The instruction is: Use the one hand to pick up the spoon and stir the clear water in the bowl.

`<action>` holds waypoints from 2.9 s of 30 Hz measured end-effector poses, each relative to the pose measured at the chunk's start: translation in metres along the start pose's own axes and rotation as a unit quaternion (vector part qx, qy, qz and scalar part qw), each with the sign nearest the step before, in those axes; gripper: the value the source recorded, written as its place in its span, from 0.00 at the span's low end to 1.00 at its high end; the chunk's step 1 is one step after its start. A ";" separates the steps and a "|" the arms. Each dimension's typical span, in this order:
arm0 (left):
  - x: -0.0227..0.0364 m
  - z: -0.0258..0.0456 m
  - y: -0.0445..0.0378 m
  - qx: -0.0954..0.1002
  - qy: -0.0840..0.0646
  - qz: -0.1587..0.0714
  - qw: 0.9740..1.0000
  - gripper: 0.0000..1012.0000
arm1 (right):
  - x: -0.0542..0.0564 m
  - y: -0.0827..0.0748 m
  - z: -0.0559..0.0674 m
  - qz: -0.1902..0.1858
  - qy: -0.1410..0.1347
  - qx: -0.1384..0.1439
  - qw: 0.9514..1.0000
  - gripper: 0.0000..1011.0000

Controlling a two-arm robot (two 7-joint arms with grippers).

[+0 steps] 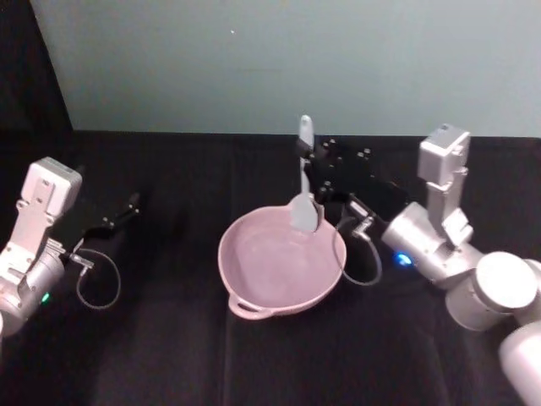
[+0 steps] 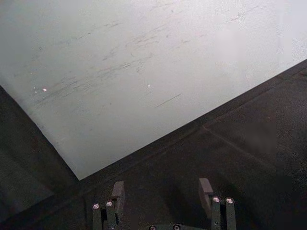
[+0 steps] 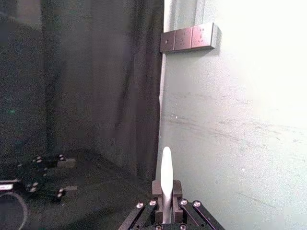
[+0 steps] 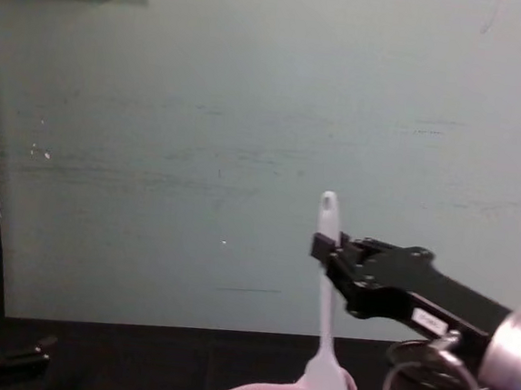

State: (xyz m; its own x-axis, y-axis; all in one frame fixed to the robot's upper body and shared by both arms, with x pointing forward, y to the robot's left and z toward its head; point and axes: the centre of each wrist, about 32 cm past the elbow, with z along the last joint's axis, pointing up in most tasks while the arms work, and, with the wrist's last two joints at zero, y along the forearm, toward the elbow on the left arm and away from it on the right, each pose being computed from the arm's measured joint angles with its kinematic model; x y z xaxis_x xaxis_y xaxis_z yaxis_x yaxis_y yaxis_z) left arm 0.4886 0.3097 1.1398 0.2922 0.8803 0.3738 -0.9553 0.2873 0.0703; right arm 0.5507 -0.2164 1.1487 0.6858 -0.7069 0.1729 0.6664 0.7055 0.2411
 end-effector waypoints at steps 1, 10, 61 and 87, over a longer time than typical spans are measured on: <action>0.0000 0.0000 0.0000 0.000 0.000 0.000 1.000 1.00 | 0.002 -0.006 0.004 0.003 0.001 -0.003 1.000 0.12; 0.0000 0.0000 0.0000 0.000 0.000 0.000 1.000 1.00 | -0.016 -0.040 0.023 0.069 0.041 -0.021 0.997 0.11; 0.0000 0.0000 0.0000 0.000 0.000 0.000 1.000 1.00 | -0.024 -0.037 0.024 0.096 0.100 -0.028 0.990 0.11; 0.0000 0.0000 0.0000 0.000 0.000 0.000 1.000 1.00 | -0.033 0.021 -0.008 0.046 0.060 -0.006 0.997 0.11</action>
State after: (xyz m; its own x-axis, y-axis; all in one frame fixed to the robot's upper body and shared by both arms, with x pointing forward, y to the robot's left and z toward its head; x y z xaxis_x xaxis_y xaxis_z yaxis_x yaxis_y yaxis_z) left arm 0.4886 0.3097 1.1398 0.2923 0.8803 0.3737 -0.9553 0.2873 0.0703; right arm 0.5447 -0.1780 1.1409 0.7737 -0.6287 0.0786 0.6019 0.7680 0.2188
